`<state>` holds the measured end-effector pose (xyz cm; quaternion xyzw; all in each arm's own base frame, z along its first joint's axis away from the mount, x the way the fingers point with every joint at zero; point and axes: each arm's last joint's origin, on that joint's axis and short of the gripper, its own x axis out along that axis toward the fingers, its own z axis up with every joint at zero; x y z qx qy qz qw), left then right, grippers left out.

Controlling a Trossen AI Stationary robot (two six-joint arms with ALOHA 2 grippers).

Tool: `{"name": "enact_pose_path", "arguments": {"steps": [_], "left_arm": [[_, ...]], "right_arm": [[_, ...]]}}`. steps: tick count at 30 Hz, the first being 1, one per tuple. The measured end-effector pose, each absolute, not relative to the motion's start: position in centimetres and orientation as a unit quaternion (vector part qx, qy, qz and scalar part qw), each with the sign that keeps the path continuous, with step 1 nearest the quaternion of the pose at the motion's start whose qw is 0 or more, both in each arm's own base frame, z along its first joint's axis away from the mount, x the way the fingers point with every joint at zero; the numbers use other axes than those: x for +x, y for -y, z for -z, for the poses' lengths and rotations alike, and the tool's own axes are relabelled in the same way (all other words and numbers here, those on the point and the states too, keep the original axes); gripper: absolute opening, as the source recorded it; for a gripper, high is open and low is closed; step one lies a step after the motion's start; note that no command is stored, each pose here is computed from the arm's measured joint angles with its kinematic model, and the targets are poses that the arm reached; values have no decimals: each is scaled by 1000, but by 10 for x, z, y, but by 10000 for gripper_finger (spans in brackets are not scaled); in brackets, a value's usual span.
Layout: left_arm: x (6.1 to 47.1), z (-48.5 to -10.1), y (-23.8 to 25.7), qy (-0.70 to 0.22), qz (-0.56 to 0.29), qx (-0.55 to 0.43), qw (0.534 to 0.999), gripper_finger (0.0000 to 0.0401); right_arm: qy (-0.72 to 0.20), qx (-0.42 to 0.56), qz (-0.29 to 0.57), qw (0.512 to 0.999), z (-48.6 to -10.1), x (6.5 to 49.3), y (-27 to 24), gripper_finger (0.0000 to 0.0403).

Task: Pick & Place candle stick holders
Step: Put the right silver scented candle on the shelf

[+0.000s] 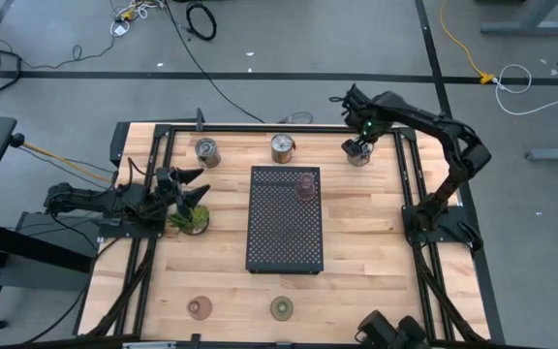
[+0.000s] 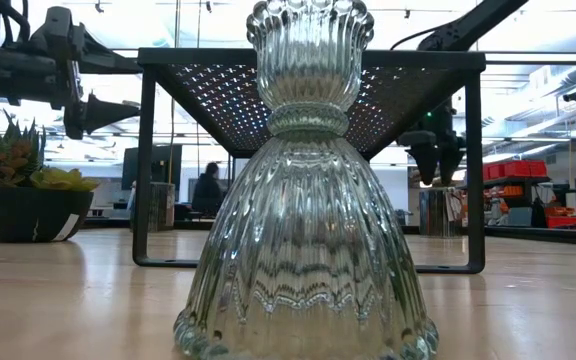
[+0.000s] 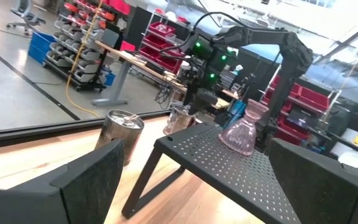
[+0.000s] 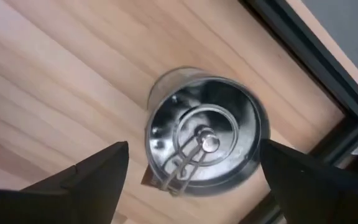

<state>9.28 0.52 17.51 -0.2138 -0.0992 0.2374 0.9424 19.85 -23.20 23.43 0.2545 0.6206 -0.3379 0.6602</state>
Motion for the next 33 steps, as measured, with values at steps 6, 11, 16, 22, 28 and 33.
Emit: {"name": "enact_pose_path", "arguments": {"steps": [6, 11, 16, 22, 28, 33], "left_arm": [[93, -175, -5, 101, -241, -218, 940, 399], [93, -175, -5, 101, -241, -219, 940, 399], [93, -175, -5, 101, -242, -216, 941, 399], [93, -175, -5, 101, -242, -216, 941, 399], [93, -175, -5, 101, -242, -216, 941, 399], [93, -175, -5, 101, -242, -216, 941, 399]], "right_arm": [[-620, 254, 340, 660, -234, 189, 240, 358], [-605, 278, 312, 678, -234, 190, 241, 358], [-615, 256, 321, 673, -234, 189, 242, 358], [-613, 259, 320, 674, -234, 189, 242, 358], [-610, 265, 313, 678, -234, 189, 242, 359], [-606, 263, 316, 681, -235, 190, 243, 364]]}}
